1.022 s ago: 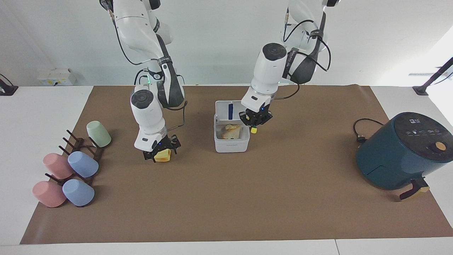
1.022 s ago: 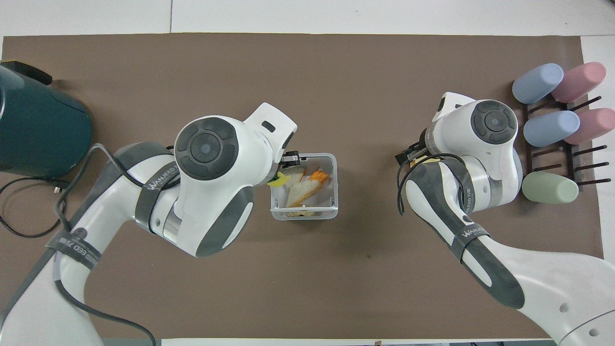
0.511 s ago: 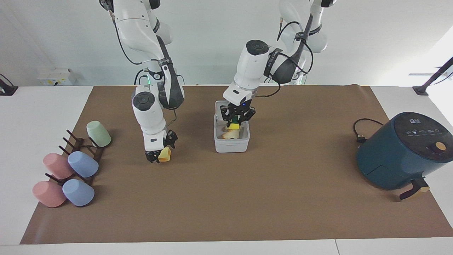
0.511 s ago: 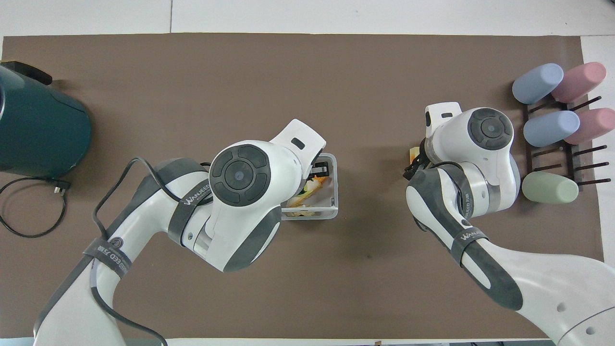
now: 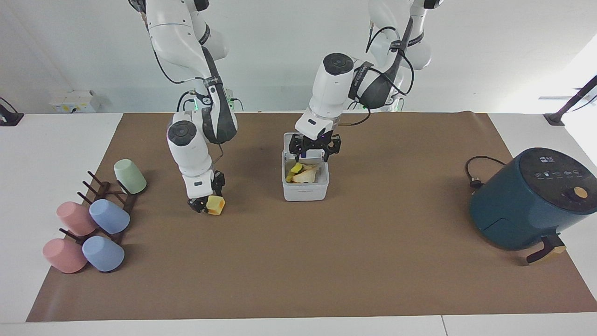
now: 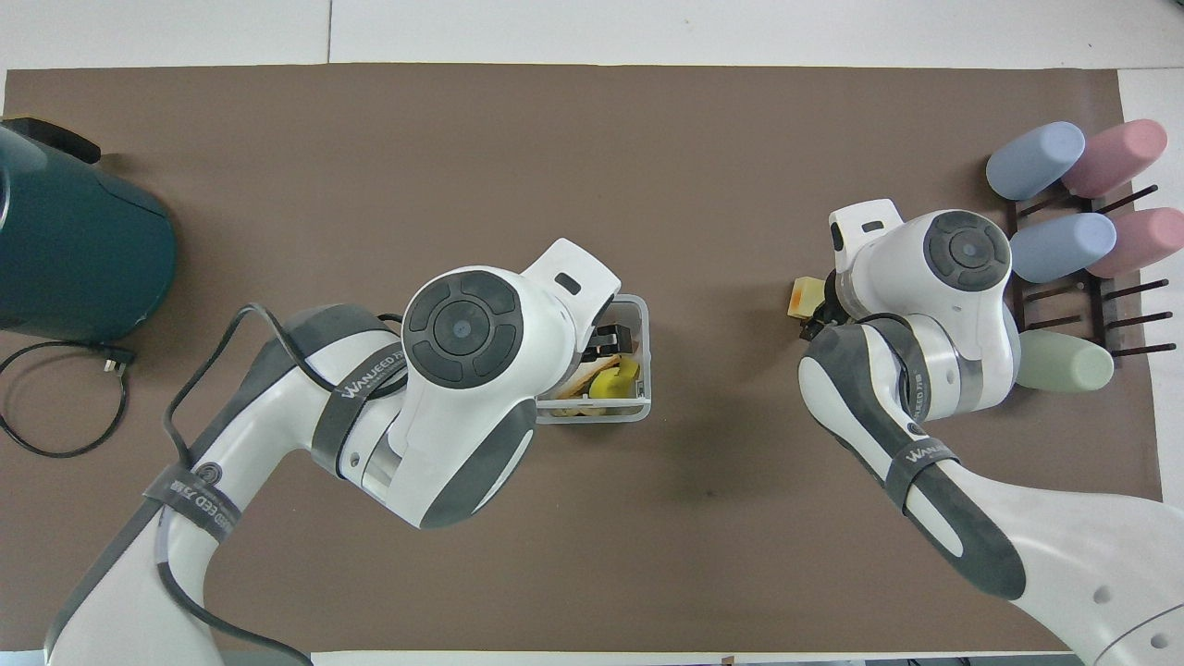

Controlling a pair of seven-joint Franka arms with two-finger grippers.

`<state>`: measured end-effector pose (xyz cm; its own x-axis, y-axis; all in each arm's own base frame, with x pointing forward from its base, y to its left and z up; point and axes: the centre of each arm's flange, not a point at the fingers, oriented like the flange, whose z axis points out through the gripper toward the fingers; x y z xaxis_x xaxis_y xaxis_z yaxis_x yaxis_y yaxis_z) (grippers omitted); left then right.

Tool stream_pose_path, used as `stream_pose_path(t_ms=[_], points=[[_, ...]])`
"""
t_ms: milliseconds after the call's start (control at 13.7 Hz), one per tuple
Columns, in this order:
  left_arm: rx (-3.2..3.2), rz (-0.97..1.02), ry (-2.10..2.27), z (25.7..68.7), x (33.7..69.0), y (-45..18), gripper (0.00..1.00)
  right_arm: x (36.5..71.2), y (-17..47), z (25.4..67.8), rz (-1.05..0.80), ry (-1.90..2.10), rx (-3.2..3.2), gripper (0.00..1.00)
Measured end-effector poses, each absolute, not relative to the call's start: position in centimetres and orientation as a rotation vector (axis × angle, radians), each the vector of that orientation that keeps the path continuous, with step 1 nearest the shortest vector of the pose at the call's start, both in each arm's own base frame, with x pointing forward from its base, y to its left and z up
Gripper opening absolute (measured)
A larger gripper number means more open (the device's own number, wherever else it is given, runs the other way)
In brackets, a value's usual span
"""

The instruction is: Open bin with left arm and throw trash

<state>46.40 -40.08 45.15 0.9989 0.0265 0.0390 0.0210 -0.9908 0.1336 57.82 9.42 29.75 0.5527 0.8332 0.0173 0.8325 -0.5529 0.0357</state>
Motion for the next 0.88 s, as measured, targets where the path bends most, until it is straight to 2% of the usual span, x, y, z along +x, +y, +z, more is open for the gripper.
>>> stream_pose_path(t_ms=[219, 365, 584, 876], points=[[3.024, 0.05, 0.071, 48.2, 48.4, -34.8, 1.0, 58.6, 10.0, 31.5, 0.035, 1.362, 2.816, 0.25], [3.029, 0.066, 0.055, 50.1, 51.0, -28.9, 1.0, 59.4, 10.7, 33.5, 0.025, 1.295, 2.854, 0.1], [3.039, 0.087, 0.009, 52.7, 53.5, -19.7, 1.0, 60.5, 12.8, 37.7, -0.002, 1.057, 2.969, 0.09], [3.073, 0.103, -0.074, 54.8, 54.8, -10.1, 1.0, 59.3, 23.7, 46.5, -0.057, 0.406, 3.342, 0.09]])
